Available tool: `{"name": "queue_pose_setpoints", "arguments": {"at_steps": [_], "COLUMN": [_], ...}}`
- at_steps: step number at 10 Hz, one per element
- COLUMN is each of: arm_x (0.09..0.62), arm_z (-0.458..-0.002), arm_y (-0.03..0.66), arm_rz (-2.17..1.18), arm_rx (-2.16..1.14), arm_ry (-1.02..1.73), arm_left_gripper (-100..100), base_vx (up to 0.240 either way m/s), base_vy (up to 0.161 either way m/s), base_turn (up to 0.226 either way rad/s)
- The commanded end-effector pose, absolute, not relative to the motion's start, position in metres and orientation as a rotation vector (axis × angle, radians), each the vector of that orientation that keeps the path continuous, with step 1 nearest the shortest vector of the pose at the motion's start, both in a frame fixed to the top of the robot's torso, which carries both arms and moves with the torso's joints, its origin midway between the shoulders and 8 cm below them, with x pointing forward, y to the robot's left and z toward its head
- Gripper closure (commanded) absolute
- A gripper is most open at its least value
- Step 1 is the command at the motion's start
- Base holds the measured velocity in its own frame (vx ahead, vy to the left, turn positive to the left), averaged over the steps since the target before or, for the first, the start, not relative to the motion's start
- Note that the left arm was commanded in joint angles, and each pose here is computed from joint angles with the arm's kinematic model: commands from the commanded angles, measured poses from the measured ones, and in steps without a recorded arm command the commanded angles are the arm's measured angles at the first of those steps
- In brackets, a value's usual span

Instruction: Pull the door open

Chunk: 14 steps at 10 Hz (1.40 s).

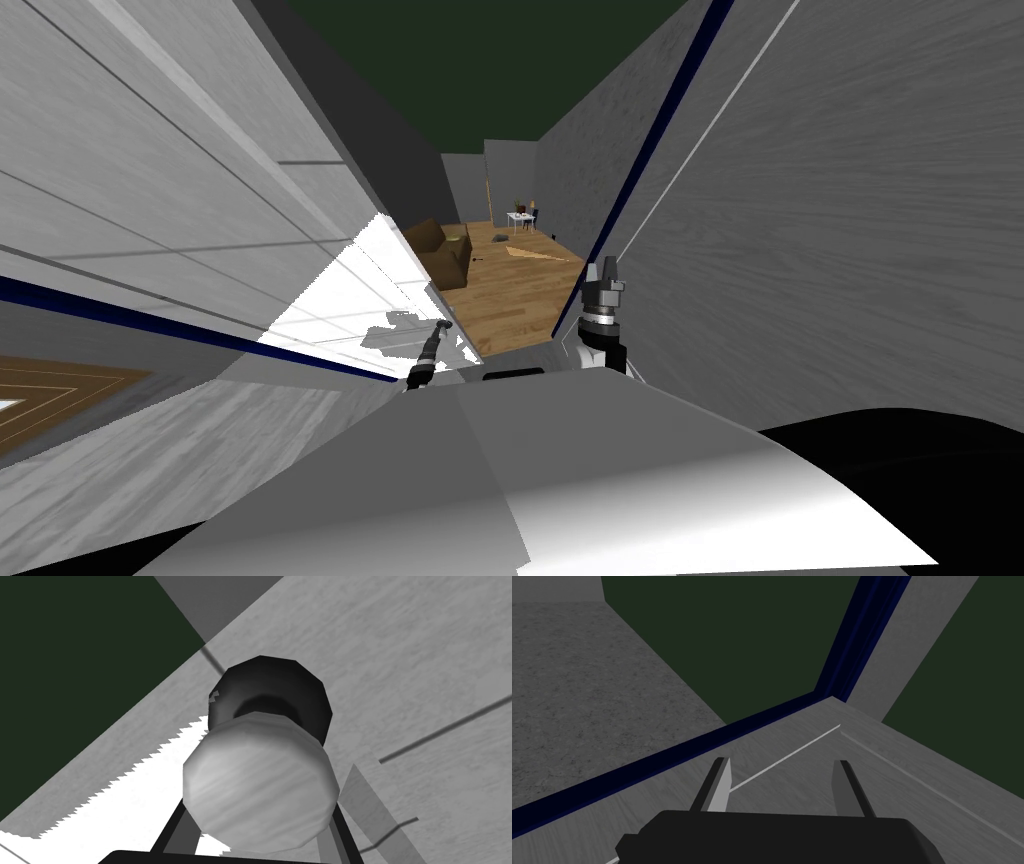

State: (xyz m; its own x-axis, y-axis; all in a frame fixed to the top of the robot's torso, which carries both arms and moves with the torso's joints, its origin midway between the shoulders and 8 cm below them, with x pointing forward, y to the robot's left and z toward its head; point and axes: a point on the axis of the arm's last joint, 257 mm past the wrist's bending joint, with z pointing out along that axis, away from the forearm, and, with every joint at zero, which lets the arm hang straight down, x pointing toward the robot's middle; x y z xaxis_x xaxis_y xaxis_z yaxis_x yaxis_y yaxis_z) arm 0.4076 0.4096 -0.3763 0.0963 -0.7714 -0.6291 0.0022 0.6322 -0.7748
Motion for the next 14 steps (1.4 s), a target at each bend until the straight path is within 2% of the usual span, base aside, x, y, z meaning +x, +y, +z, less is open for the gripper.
{"name": "queue_pose_setpoints", "arguments": {"at_steps": [1,14], "arm_x": [0.4089,0.4155], "arm_z": [-0.3794,-0.3772], "arm_y": [0.402,0.4051], "arm_rz": [-0.706,-0.927], "arm_rx": [-0.765,-1.014], "arm_ry": [1.353,1.209], "arm_left_gripper": [100,100], "base_vx": [-0.046,-0.046], "base_vy": [0.025,0.02], "base_turn": [-0.05,-0.052]}}
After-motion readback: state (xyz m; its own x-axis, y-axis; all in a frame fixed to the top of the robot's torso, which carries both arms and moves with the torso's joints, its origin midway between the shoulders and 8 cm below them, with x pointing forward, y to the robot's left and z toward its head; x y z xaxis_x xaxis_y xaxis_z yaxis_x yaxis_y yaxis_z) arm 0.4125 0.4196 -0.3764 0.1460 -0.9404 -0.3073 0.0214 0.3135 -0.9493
